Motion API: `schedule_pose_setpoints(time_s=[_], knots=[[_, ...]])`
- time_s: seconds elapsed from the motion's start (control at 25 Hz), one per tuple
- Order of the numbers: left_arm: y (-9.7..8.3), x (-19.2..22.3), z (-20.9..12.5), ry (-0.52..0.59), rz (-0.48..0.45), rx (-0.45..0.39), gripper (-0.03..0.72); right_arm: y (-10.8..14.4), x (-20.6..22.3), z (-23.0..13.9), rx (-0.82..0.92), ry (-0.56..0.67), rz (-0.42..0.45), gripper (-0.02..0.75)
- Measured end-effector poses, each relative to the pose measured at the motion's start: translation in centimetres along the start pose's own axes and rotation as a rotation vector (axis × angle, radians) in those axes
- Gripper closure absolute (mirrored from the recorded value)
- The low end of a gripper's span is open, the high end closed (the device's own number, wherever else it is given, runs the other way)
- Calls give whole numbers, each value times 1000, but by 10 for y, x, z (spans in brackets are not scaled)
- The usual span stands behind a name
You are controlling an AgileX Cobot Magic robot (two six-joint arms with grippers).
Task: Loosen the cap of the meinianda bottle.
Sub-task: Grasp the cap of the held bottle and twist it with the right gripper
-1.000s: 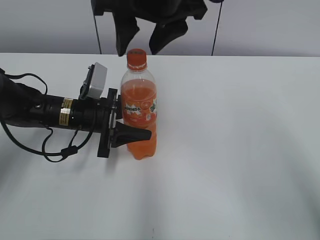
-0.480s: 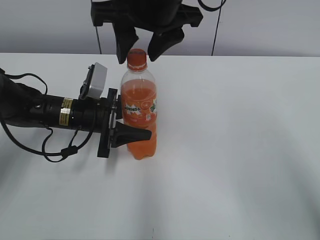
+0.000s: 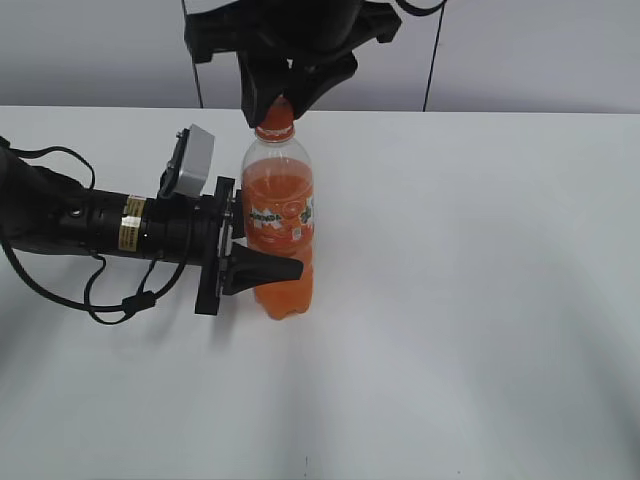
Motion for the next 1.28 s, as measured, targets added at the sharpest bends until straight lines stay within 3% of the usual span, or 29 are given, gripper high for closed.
schedule_pose_setpoints(time_s=[0.12, 0.36, 0.48, 0.64, 1.28], knots=[[0, 0, 0, -1, -1, 1, 297, 1, 0, 0, -247, 2, 10, 467], [0, 0, 0, -1, -1, 4, 297, 2, 0, -1, -943, 2, 17, 467], [0, 0, 0, 0, -2, 4, 297, 2, 0, -2, -1161, 4, 20, 467], [0, 0, 0, 0, -2, 5, 297, 2, 0, -2, -1250, 3, 20, 467], [0, 0, 0, 0, -2, 5, 297, 2, -2, -1, -1306, 3, 20, 467]])
Point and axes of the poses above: a point on each arm's last joint axis where the gripper is mounted, x pointing out along that axis toward the gripper, y along the wrist's bending axis when the last joint is at zero, z = x × y, the point moved 4 cm from there along x, pointing out along that axis toward the gripper, and after that the axes turned 13 degrees about x, right-handed, at the moved point
